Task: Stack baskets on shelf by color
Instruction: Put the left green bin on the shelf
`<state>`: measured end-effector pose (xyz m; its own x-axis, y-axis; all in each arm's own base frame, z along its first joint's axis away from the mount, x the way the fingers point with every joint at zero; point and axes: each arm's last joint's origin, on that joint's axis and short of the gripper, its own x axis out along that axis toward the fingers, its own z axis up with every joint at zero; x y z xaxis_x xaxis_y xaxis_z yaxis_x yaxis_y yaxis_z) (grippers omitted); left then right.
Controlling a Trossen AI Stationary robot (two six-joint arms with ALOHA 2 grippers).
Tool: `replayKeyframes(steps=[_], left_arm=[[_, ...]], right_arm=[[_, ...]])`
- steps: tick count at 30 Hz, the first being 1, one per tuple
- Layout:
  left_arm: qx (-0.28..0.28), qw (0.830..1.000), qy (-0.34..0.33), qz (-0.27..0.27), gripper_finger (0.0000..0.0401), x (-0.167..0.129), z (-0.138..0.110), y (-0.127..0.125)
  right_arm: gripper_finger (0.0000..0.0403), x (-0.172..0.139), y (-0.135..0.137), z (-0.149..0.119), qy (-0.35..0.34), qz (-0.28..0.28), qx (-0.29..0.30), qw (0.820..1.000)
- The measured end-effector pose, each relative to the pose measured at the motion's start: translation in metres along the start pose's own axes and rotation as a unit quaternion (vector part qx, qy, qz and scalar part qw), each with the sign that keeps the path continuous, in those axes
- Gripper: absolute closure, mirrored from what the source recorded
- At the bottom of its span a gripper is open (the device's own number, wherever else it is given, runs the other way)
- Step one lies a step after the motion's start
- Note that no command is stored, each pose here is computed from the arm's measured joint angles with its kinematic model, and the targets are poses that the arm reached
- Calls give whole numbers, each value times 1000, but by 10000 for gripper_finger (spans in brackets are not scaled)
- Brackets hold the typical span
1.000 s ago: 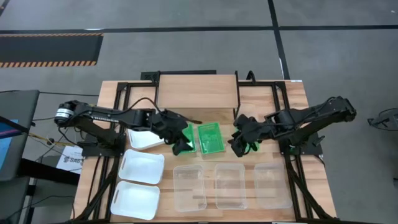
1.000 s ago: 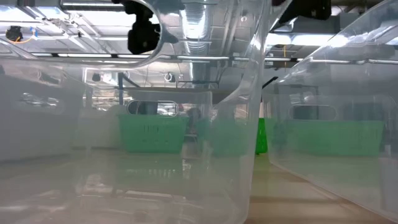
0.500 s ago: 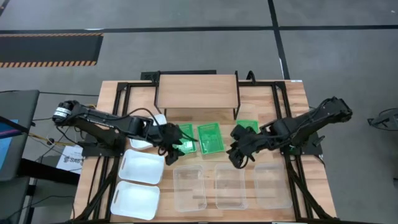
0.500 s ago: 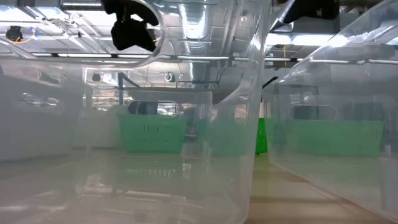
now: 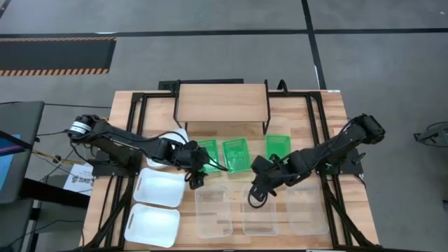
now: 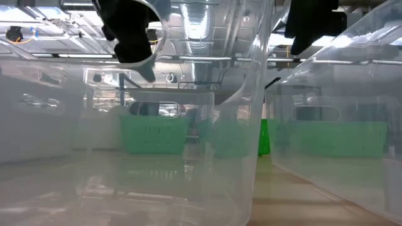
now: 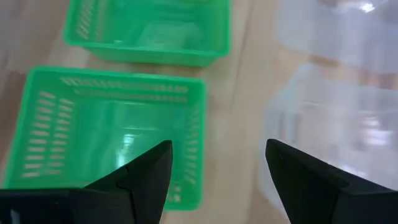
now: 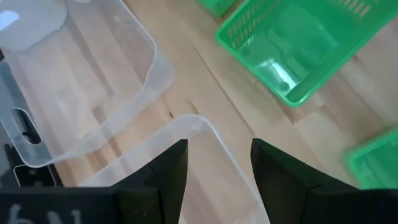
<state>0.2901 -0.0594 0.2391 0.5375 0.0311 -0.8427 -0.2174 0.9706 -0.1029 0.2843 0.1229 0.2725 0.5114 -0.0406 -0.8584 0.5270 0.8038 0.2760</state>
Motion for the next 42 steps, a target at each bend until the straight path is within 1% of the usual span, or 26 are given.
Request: replayKeyframes(steps=[4,7,12,15,18,20,22,24,26,28,30,31,33,35,38,42], left_arm=[[28,999,9,34,154,11,-2,1],[55,997,22,50,154,22,-3,1],[98,990,74,67,154,50,-10,4],[99,987,99,73,154,65,-13,8],[88,987,123,53,155,74,-14,13],[81,986,143,38,162,76,-17,14],[77,985,150,34,181,76,-18,15],[79,985,147,39,216,76,-17,16],[86,985,136,55,263,75,-16,16],[92,986,123,65,321,76,-13,17],[84,988,115,60,376,77,-11,19],[75,990,109,53,386,78,-9,20],[65,991,108,35,391,76,-4,21],[59,992,110,19,397,69,5,20],[66,992,105,11,400,53,25,14],[71,996,61,-1,401,23,62,6]], right_arm=[[202,-2,-2,2,16,13,9,1000],[202,-7,-2,4,11,22,25,999],[202,-11,-3,5,7,26,17,999],[202,-11,-3,5,7,26,11,1000],[202,-11,-3,4,7,27,9,1000],[202,-11,-1,3,5,30,10,999],[202,-12,-1,2,5,30,7,1000],[202,-12,1,-1,7,31,4,999],[202,-13,1,-2,9,31,0,999],[202,-13,1,-3,11,30,0,1000],[202,-13,2,-3,11,31,-1,999],[202,-13,2,-4,11,32,2,999],[202,-17,1,-3,10,35,3,999],[202,-20,1,-3,7,41,4,999],[202,-28,-3,0,2,49,7,999],[202,-44,-12,4,-8,57,15,998]])
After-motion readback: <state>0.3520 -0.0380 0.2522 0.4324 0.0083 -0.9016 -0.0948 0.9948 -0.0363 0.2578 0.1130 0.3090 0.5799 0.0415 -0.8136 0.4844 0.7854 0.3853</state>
